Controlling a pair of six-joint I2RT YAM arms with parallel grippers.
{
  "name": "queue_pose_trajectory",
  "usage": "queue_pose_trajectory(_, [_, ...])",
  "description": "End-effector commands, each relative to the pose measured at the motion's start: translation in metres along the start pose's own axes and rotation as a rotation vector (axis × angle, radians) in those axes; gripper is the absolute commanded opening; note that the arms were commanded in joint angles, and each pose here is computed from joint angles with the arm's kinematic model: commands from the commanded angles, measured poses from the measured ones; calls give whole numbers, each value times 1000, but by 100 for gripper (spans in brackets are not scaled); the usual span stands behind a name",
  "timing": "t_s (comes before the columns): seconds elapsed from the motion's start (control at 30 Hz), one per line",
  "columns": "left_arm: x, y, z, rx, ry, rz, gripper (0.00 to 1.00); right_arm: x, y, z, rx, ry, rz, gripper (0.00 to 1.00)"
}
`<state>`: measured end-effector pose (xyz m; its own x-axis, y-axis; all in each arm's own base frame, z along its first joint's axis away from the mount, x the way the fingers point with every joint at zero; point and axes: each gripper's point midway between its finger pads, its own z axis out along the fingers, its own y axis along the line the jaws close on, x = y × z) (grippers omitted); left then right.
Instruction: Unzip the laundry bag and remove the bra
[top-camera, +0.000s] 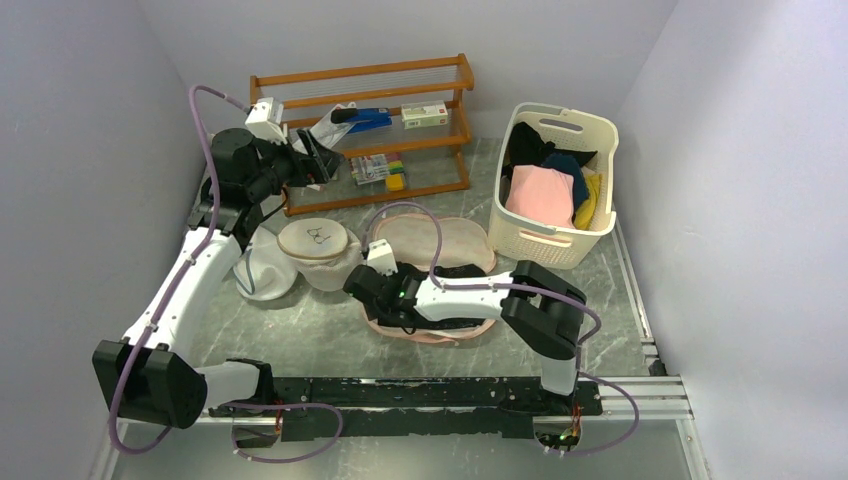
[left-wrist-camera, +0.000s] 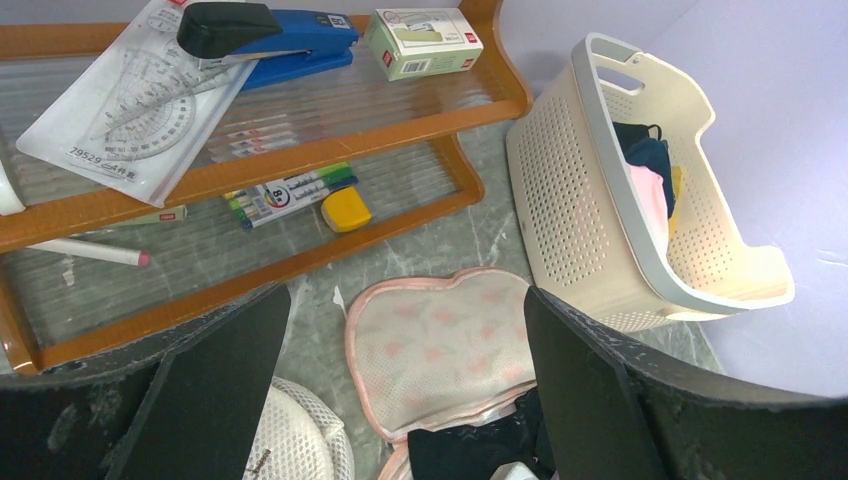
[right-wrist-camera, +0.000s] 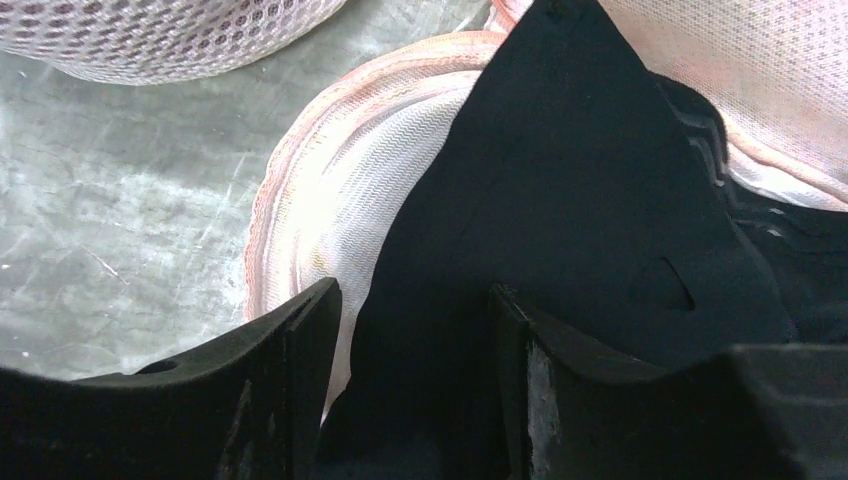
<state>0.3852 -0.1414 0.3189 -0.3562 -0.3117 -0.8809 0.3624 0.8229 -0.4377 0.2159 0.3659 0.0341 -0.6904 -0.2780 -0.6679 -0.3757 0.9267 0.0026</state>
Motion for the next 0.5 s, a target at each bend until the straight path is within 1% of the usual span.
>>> queue_pose_trajectory(0.0, [-4, 1, 4, 19, -17, 1, 99, 4, -5, 3, 49, 4, -20, 56])
queue_pose_trajectory(0.13, [-3, 3, 5, 21, -12, -4, 99, 4, -8, 0, 39, -8, -27, 49])
queue_pose_trajectory(0.23, [-2, 5, 5, 15, -10, -7, 99, -9, -5, -10, 13, -35, -20, 37])
queue_pose_trajectory(0.37, [-3, 4, 5, 22, -13, -9, 99, -26, -2, -25, -23, -90, 1, 25])
queue_pose_trajectory(0.47, [-2, 3, 6, 30, -6, -16, 99, -35, -4, -35, -34, -111, 24, 9])
